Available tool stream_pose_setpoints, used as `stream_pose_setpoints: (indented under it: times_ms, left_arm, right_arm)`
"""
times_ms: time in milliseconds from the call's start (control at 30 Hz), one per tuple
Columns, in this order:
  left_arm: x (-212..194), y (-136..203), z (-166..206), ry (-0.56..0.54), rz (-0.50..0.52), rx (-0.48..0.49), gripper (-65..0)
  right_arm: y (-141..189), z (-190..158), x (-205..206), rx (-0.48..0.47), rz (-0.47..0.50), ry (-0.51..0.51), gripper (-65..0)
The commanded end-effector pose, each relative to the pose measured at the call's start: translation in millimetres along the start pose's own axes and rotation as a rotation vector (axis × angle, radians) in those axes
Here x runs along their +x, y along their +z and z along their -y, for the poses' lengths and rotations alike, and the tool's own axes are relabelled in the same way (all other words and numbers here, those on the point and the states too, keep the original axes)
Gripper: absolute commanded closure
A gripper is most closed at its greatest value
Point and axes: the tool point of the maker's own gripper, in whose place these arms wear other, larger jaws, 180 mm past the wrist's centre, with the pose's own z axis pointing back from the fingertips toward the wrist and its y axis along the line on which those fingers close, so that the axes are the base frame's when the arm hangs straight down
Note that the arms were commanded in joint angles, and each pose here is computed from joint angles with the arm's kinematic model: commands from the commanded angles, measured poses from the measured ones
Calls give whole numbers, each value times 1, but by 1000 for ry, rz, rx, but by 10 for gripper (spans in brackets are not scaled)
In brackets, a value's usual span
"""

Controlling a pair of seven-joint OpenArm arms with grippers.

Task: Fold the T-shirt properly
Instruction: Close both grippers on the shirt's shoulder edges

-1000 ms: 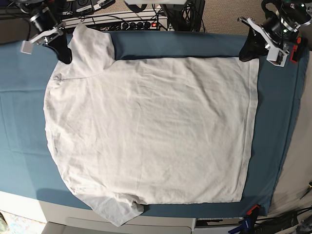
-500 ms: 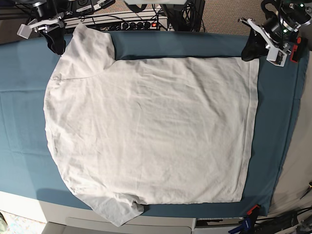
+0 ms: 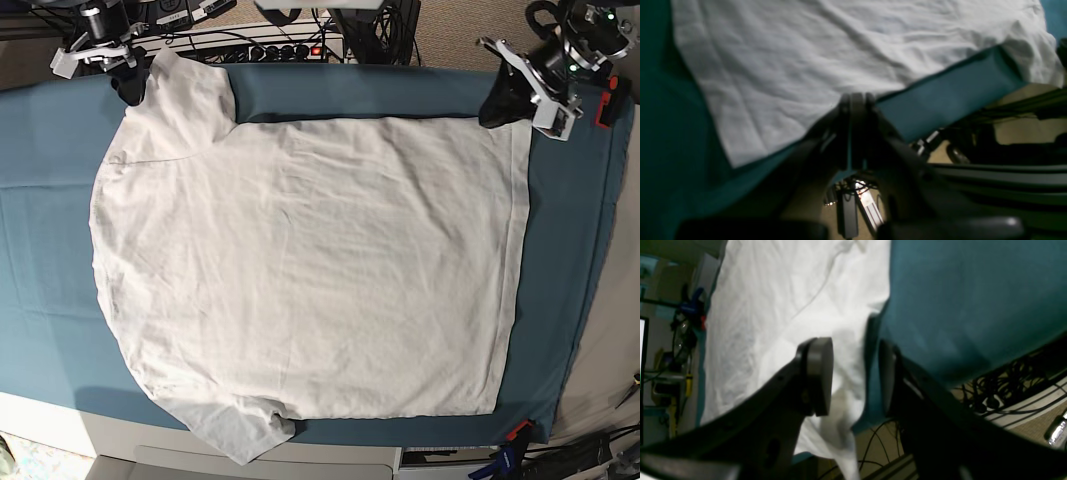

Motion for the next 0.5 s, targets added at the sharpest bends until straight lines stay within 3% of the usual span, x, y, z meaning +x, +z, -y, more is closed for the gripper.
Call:
stream_pose_setpoints:
  times_ms: [0,367,467]
  left_arm:
    - [7,2,3,-10,24,-13,-27]
    - [11,2,-3,-58,44,19,-27]
    - [15,2,-2,-59,66,15,-27]
  right_arm:
    - [2,-3,10,18,31,9,-232]
    - [-13,-25,-28,93,-81,-35,-228]
    - [-17,-32,-43,110,-122,-25,-148]
